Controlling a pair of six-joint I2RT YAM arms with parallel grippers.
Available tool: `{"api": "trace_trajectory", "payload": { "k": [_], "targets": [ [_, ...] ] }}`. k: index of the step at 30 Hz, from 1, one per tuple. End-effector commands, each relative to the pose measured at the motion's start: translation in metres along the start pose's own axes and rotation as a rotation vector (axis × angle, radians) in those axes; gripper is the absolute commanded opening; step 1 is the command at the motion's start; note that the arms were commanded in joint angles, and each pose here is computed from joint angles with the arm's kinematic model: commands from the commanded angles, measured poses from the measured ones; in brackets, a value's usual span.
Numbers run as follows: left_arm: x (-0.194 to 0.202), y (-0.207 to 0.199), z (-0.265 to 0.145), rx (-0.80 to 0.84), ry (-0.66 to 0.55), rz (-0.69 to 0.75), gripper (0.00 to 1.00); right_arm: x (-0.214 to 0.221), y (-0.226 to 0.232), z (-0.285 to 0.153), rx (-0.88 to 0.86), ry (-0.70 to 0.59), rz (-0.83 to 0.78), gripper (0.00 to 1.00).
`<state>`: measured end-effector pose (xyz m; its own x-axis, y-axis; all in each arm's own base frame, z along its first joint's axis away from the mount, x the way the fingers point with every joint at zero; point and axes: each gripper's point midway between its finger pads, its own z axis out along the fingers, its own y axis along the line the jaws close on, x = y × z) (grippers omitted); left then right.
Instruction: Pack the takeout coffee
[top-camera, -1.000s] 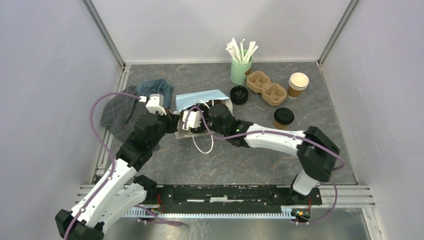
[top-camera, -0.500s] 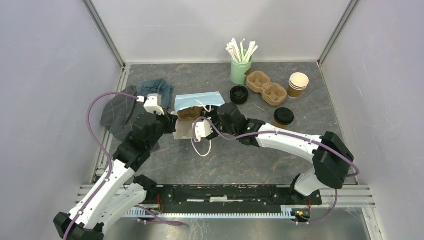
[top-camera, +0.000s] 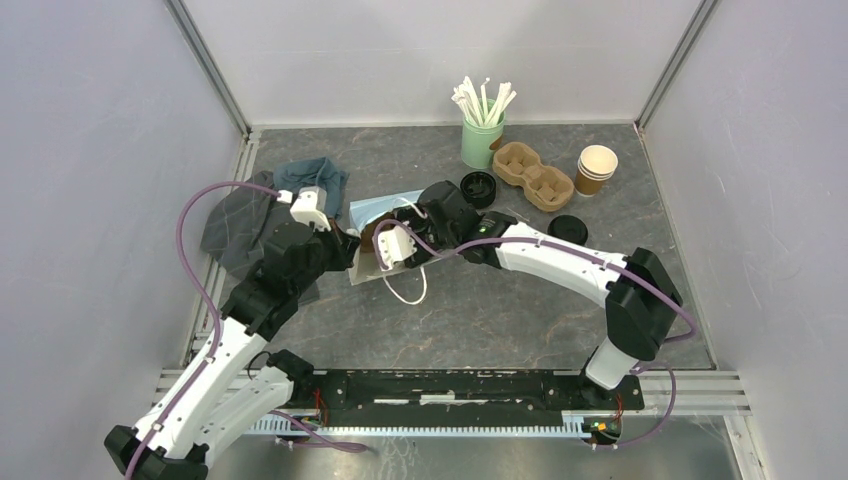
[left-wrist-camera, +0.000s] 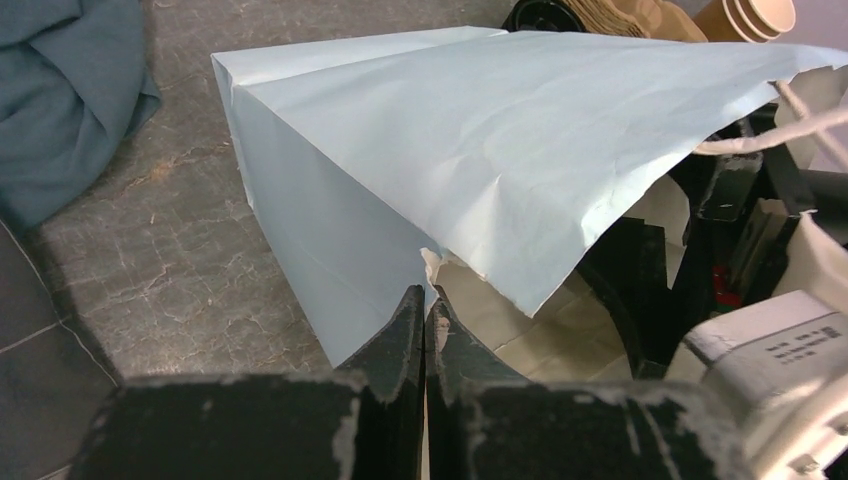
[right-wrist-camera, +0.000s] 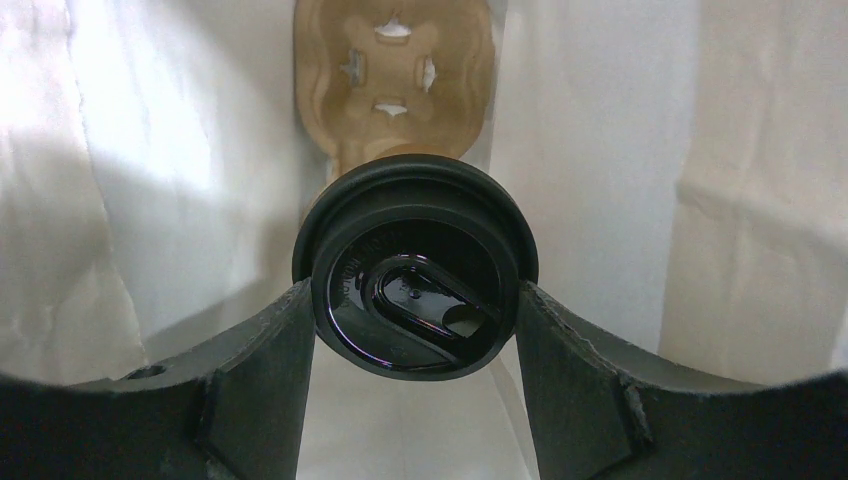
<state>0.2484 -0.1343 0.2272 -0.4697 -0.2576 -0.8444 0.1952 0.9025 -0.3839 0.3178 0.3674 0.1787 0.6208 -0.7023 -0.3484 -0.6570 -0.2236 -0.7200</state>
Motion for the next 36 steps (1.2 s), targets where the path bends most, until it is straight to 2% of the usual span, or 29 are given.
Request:
{"api": "trace_trajectory", "payload": {
  "k": [1,4,9,23,31,36],
  "targets": [
    [-0.014,-0.010,-0.008,0.029,-0.025,-0.028,0.02,-0.016,-0.007,0.001,-0.002,-0.049,0.026,0.00],
    [-0.015,-0.010,-0.011,0.027,-0.016,-0.007,0.02,0.003,-0.007,-0.003,-0.008,0.050,-0.041,0.00],
    [-0.013,-0.012,-0.013,0.043,-0.004,0.003,0.02,0.021,-0.009,-0.008,0.029,0.120,-0.093,0.00],
    [-0.006,-0.017,-0.013,0.092,0.007,0.028,0.02,0.037,-0.002,0.009,-0.048,0.164,-0.122,0.00],
    [-0.006,-0.016,-0.013,0.090,0.013,0.050,0.02,0.032,0.001,0.010,-0.081,0.112,-0.061,0.00],
    [-0.004,-0.013,-0.013,0.076,0.013,0.052,0.02,0.031,-0.005,0.002,-0.068,0.134,0.001,0.00]
  ]
}}
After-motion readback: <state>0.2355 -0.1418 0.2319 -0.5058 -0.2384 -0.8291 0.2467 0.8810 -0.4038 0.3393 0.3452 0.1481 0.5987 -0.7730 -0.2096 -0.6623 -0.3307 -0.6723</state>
